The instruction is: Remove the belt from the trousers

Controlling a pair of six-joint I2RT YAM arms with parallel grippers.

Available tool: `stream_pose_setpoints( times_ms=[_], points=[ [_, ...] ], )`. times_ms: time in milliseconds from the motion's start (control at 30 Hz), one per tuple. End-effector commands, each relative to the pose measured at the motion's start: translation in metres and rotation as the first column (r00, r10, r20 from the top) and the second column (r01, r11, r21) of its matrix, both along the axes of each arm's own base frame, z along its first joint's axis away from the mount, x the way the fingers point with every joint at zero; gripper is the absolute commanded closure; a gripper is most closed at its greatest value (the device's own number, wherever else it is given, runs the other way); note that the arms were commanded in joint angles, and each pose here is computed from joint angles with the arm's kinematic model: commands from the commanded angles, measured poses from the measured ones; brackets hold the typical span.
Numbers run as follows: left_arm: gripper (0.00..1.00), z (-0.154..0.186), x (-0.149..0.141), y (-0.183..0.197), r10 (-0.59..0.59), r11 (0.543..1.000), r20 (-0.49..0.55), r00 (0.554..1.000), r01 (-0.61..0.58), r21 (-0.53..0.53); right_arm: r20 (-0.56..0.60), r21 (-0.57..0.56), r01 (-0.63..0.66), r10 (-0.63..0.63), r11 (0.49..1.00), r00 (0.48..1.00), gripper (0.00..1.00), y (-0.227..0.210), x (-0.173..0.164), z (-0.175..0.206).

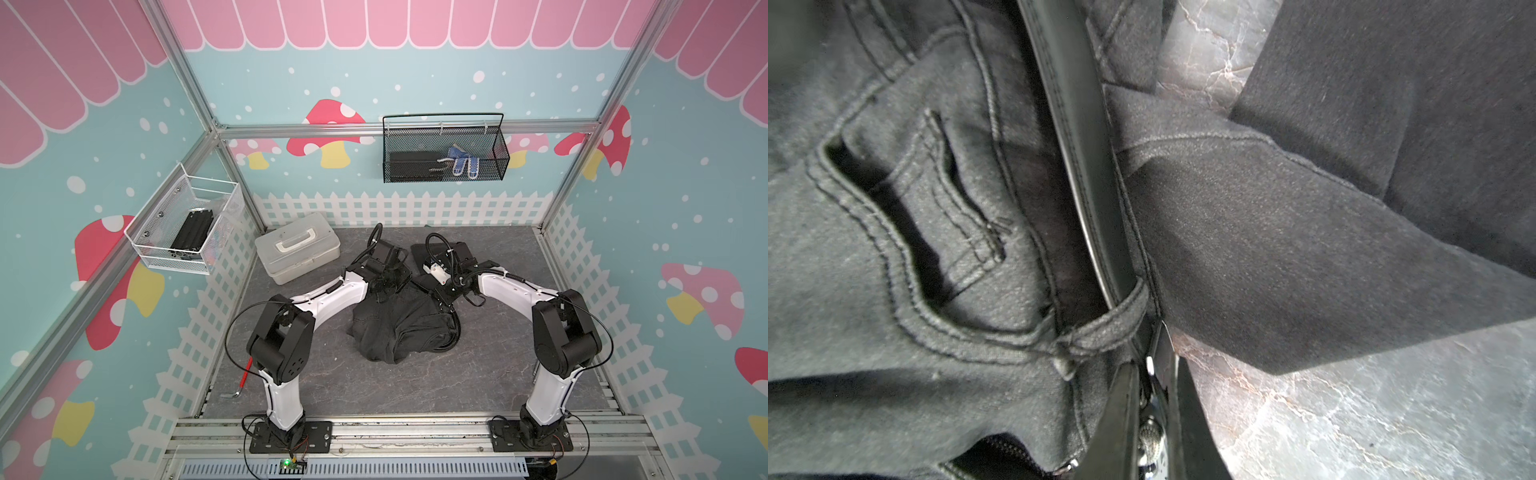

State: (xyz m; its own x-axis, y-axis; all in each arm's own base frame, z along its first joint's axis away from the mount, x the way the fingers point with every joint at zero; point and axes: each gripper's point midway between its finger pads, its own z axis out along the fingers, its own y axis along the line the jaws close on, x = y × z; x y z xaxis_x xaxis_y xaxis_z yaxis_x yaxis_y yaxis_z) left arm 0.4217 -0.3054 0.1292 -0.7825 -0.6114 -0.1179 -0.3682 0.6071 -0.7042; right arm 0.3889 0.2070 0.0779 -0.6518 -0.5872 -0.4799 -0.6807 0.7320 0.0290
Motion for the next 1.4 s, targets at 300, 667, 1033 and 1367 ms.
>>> stream_pose_setpoints(
  times_ms=[300, 667, 1033, 1367],
  points=[
    [0.69, -0.029, 0.011, -0.018, -0.007, 1.0, -0.077, 0.997, 0.008, 0.009, -0.056, -0.008, -0.002, 0.002, 1.0, 0.998, 0.91, -0.001, -0.009, -0.014],
    [0.99, -0.052, 0.016, -0.028, -0.039, 0.999, -0.133, 0.99, 0.039, 0.004, -0.033, 0.007, 0.007, -0.007, 1.0, 0.999, 0.91, 0.001, -0.005, -0.003],
    [1.0, -0.06, 0.01, -0.026, -0.055, 0.998, -0.154, 0.987, 0.057, 0.009, -0.027, -0.008, 0.016, -0.016, 1.0, 1.0, 0.72, -0.003, -0.007, -0.003],
    [1.0, -0.057, 0.011, -0.021, -0.061, 0.998, -0.146, 0.987, 0.063, 0.008, -0.014, -0.063, 0.019, -0.02, 0.998, 1.0, 0.72, -0.013, -0.006, -0.004]
  ],
)
